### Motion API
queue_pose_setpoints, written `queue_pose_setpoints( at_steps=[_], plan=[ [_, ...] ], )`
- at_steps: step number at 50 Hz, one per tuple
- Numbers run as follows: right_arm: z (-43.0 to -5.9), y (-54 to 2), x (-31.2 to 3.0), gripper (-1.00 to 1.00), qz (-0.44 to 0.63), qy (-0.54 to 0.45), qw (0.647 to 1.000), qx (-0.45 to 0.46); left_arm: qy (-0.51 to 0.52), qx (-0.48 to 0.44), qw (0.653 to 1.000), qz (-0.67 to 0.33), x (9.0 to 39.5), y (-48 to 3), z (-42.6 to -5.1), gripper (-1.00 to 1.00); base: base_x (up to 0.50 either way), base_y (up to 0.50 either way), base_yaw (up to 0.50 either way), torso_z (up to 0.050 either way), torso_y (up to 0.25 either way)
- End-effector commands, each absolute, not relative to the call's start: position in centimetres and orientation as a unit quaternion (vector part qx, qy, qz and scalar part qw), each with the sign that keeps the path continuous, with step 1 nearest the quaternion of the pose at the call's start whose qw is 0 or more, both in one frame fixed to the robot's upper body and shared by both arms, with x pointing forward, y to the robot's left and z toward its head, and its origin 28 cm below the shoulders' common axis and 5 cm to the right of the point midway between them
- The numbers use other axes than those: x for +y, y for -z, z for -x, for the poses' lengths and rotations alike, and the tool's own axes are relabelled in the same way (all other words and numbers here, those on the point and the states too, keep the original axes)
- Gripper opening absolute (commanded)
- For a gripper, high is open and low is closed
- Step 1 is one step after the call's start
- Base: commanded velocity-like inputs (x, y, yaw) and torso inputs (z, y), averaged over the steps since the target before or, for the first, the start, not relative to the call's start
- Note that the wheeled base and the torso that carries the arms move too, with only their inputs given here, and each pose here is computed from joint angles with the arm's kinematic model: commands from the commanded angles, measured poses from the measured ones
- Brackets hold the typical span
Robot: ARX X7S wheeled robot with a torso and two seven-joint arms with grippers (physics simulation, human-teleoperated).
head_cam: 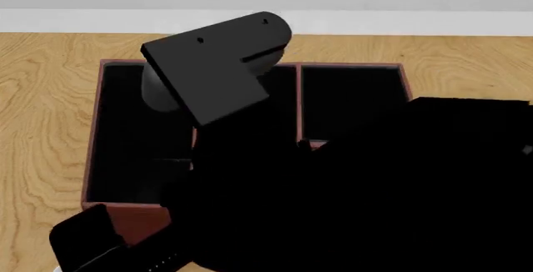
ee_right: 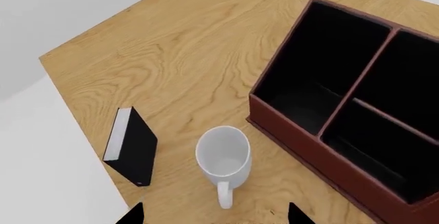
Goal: Pick up the white mug and place it to the right of the caddy.
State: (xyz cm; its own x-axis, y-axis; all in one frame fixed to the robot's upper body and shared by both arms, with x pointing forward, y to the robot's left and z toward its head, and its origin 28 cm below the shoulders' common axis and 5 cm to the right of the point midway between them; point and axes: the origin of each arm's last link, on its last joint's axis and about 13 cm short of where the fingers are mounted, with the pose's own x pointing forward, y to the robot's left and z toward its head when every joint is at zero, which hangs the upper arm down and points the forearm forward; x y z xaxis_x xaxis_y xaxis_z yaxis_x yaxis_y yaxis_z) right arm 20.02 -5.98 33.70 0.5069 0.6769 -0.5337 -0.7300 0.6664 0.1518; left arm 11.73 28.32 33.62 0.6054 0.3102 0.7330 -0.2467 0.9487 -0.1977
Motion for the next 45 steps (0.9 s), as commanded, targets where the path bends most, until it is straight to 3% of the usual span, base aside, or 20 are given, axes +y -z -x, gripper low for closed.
queue_pose_setpoints(
  at_steps=[1,45],
  plan=[
    [-20.4,-32.1,-4.3,1.0,0.061,-0.428,0.849,0.305,-0.16,-0.418,0.894,0.036,28.5,-33.8,-11.4,1.0,0.0,0.0,0.0,0.0,0.0],
    [-23.9,-24.1,1.6,1.0,0.136,-0.439,0.819,0.344,-0.164,-0.432,0.886,0.034,28.9,-34.6,-10.6,1.0,0.0,0.0,0.0,0.0,0.0]
  ],
)
